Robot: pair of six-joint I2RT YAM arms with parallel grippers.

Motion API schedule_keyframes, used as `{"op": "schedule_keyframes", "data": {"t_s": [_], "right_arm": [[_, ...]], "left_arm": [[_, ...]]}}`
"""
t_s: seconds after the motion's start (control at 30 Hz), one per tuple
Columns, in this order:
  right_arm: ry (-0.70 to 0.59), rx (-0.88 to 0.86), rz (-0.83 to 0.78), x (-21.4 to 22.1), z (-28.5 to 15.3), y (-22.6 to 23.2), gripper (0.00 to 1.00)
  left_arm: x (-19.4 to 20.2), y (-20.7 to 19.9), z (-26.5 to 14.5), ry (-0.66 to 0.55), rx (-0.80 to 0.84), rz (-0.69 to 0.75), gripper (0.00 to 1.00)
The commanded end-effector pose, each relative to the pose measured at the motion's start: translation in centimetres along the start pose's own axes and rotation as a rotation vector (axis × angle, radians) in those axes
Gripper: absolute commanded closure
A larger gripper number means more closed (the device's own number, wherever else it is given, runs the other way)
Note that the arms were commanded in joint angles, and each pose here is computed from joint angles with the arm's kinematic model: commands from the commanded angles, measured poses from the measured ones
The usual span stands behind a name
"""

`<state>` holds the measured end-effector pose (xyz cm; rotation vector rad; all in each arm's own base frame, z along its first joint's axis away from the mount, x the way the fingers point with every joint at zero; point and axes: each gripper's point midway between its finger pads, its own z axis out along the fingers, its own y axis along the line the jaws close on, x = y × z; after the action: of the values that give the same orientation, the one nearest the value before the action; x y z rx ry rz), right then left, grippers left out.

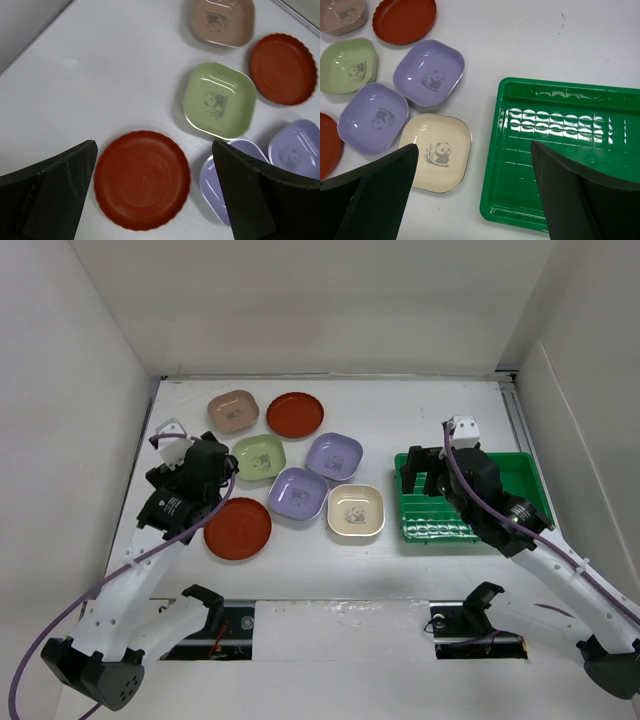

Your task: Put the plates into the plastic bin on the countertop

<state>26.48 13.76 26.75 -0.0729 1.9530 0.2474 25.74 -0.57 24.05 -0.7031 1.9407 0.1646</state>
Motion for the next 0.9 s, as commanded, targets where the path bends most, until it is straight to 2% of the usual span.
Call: {"op": "schedule_keyframes", "data": {"t_s": [0.0,0.1,0.2,0.23,0.27,0.3,0.37,0.4,0.47,0.5,0.53,0.67,0.7,0.87], "right_arm": [[-0.086,-0.052,0.037,-3.1,-0.7,1.2,0.00],[-0.105,-0.072,0.047,-3.2,-0.9,1.3,0.00],[-0.108,-0.110,0.050,-3.2,-0.8,2.1,0.00],[-0.105,-0.122,0.050,-3.1,-0.9,2.3,0.00],[-0.105,-0.122,0.050,-3.1,-0.9,2.3,0.00],[-0.100,-0.135,0.059,-3.1,-1.2,2.4,0.00],[-0.105,-0.156,0.060,-3.2,-1.6,2.8,0.00],[-0.085,-0.159,0.052,-2.5,-1.5,2.8,0.00],[-0.099,-0.164,0.058,-2.8,-2.2,2.5,0.00],[-0.089,-0.160,0.054,-2.3,-2.2,2.3,0.00],[-0.092,-0.171,0.053,-2.1,-2.6,2.4,0.00],[-0.103,-0.174,0.057,-1.7,-3.1,2.0,0.00],[-0.095,-0.172,0.054,-1.3,-2.9,1.9,0.00],[-0.079,-0.166,0.047,-0.7,-2.8,1.8,0.00]], "left_arm": [[-1.8,-5.0,-1.2,0.048,0.190,-0.046,0.00],[-3.8,-11.2,-1.6,0.063,0.382,-0.051,0.00],[-4.8,-16.1,1.6,0.064,0.377,-0.002,0.00],[-4.7,-17.3,2.8,0.069,0.368,0.053,0.00],[-7.2,-19.7,2.9,0.031,0.394,0.046,0.00],[-3.7,-21.1,6.6,0.115,0.330,0.146,0.00],[-2.8,-23.2,9.3,0.136,0.297,0.206,0.00],[-2.4,-25.5,11.4,0.144,0.290,0.229,0.00],[-1.3,-27.6,12.9,0.176,0.318,0.270,0.00],[-2.3,-28.8,13.1,0.155,0.333,0.253,0.00],[-0.3,-29.2,15.2,0.189,0.314,0.272,0.00],[0.7,-29.0,18.9,0.243,0.303,0.228,0.00],[0.8,-29.4,19.1,0.257,0.338,0.214,0.00],[3.0,-27.9,22.3,0.312,0.295,0.199,0.00]]}}
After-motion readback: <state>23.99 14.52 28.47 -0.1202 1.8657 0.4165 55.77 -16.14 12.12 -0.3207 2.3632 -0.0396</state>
